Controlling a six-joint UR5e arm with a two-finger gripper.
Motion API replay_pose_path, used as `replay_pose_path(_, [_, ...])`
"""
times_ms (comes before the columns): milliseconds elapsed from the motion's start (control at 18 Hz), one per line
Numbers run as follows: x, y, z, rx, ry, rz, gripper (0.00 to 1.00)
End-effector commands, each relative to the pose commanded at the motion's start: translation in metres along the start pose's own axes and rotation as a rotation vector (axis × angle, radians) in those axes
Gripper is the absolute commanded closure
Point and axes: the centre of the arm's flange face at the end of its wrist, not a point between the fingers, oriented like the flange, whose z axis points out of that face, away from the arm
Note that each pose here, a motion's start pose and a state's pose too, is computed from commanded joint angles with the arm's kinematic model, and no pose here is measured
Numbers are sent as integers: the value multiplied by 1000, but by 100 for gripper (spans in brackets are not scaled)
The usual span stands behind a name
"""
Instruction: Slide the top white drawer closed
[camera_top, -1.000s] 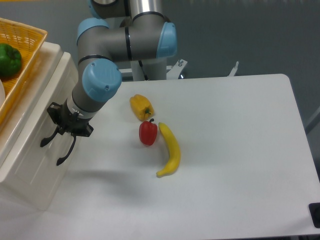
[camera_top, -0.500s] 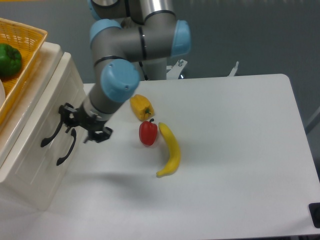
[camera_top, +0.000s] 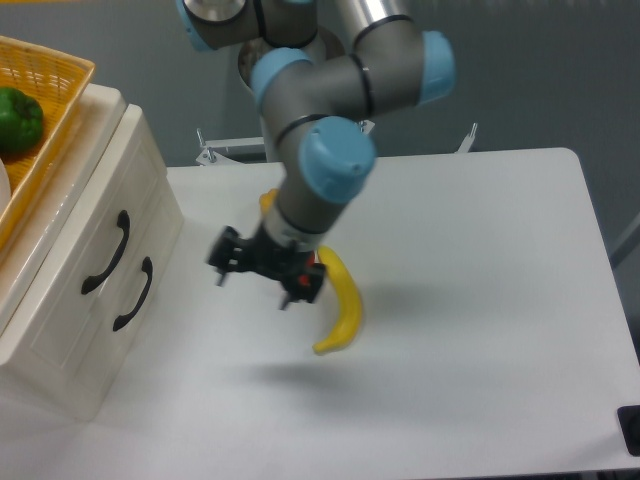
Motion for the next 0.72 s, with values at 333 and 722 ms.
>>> replay_pose_path(333, [-60, 30, -12, -80, -83, 322, 0])
replay_pose_path(722, [-124, 36, -17, -210, -195, 530, 0])
